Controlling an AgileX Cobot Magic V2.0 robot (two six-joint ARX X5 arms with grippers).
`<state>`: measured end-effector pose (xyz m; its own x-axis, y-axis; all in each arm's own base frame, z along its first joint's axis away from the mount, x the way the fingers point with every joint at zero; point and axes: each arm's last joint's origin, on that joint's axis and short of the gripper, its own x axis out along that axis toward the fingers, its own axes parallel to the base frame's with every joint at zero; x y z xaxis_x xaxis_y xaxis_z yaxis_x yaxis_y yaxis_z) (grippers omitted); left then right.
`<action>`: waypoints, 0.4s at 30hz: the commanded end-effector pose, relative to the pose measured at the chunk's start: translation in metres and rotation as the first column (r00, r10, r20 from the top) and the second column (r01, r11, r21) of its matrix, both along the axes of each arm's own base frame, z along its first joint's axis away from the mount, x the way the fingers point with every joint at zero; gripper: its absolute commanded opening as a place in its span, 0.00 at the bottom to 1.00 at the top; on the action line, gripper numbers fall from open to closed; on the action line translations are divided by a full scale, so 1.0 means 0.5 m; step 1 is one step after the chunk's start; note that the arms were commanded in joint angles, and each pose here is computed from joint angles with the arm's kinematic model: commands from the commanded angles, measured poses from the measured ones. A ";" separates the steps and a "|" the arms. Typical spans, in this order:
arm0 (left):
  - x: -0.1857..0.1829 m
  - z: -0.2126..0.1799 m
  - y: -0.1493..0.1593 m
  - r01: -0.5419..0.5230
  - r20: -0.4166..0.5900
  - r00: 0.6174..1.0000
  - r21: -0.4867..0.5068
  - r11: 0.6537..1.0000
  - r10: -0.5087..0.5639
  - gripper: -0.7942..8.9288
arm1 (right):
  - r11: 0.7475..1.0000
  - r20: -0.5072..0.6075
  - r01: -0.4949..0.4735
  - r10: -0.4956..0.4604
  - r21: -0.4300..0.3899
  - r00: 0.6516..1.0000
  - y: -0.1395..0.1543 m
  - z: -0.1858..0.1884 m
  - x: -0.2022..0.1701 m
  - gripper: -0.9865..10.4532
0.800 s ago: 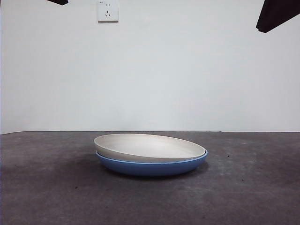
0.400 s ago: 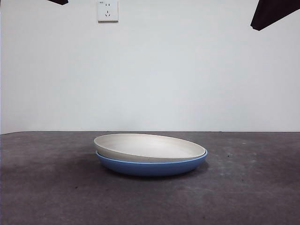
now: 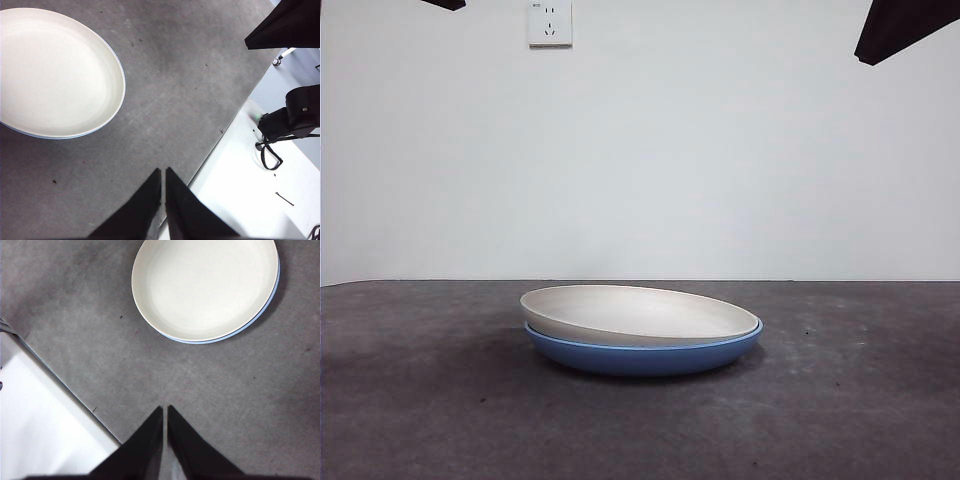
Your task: Pick up the white plate, put it on the blue plate, put it on desk
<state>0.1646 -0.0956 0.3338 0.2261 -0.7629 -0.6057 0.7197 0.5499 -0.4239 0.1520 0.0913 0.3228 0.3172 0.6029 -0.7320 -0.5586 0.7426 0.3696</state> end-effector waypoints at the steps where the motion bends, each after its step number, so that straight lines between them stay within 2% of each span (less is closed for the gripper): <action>1: -0.004 0.010 0.000 0.011 0.022 1.000 -0.016 1.000 -0.011 0.10 | 1.000 0.018 -0.015 0.015 0.005 1.000 0.004 0.008 0.003 0.09; 5: -0.012 0.039 0.024 -0.009 0.189 0.982 -0.050 0.999 0.019 0.10 | 1.000 0.018 -0.015 0.015 0.005 1.000 0.004 0.008 0.003 0.09; 7: -0.012 0.071 0.043 -0.045 0.339 0.937 -0.113 0.993 0.081 0.10 | 1.000 0.018 -0.015 0.015 0.005 1.000 0.004 0.008 0.003 0.09; 10: -0.023 0.122 0.080 -0.098 0.563 0.803 -0.202 0.974 0.197 0.10 | 1.000 0.018 -0.015 0.015 0.005 1.000 0.004 0.008 0.003 0.09; 12: -0.042 0.150 0.106 -0.132 0.672 0.689 -0.250 0.959 0.270 0.10 | 1.000 0.018 -0.015 0.015 0.005 1.000 0.004 0.008 0.003 0.09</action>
